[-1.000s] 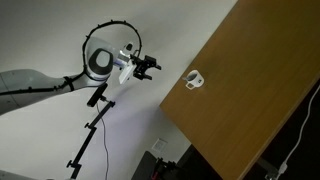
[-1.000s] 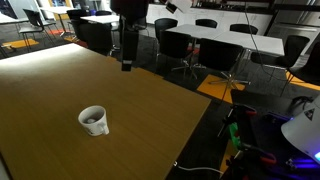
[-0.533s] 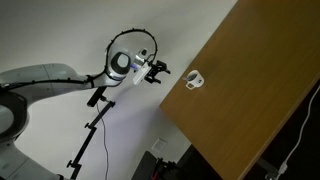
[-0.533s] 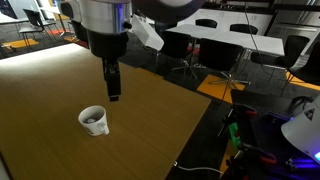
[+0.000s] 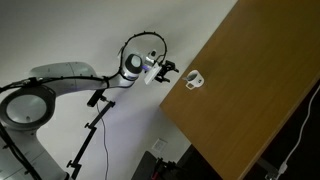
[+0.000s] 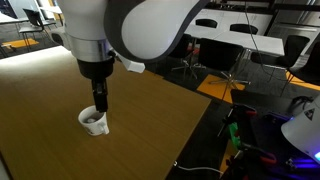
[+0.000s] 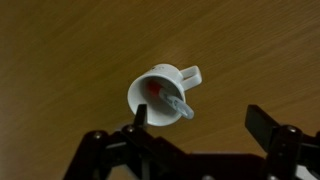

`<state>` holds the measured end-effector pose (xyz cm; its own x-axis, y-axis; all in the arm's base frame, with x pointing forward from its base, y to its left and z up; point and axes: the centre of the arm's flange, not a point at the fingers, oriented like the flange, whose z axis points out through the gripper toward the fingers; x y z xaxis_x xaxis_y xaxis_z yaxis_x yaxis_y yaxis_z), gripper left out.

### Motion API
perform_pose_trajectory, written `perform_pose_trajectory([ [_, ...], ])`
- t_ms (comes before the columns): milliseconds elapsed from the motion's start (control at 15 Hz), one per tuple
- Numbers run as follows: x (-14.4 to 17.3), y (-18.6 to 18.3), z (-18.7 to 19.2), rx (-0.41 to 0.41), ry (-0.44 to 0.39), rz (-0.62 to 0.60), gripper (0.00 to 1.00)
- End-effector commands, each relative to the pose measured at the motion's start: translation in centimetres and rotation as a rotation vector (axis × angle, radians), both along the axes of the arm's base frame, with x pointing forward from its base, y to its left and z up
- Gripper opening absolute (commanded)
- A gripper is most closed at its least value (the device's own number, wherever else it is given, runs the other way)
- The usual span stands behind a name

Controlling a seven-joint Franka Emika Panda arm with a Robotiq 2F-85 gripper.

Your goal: Take the pen out of the cup and place it on the table

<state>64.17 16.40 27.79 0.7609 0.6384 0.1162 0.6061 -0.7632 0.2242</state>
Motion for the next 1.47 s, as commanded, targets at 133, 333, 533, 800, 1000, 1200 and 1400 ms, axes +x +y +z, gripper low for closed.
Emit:
perform_pose_trajectory([
  [133,3.4,1.8,-2.2,-0.019,-0.014,-0.004,1.0],
  [333,4.0,2.3,-3.2,-0.022,0.007,0.0,1.0],
  [533,4.3,2.7,-4.3,-0.031,0.024,0.005,1.0],
  [800,4.6,2.8,-5.3,-0.043,0.038,0.0,1.0],
  [1000,4.9,2.6,-6.1,-0.055,0.054,-0.007,0.94],
  [1200,5.4,2.3,-6.9,-0.072,0.075,-0.015,0.91],
  [1400,5.8,2.4,-7.4,-0.083,0.095,-0.018,0.92],
])
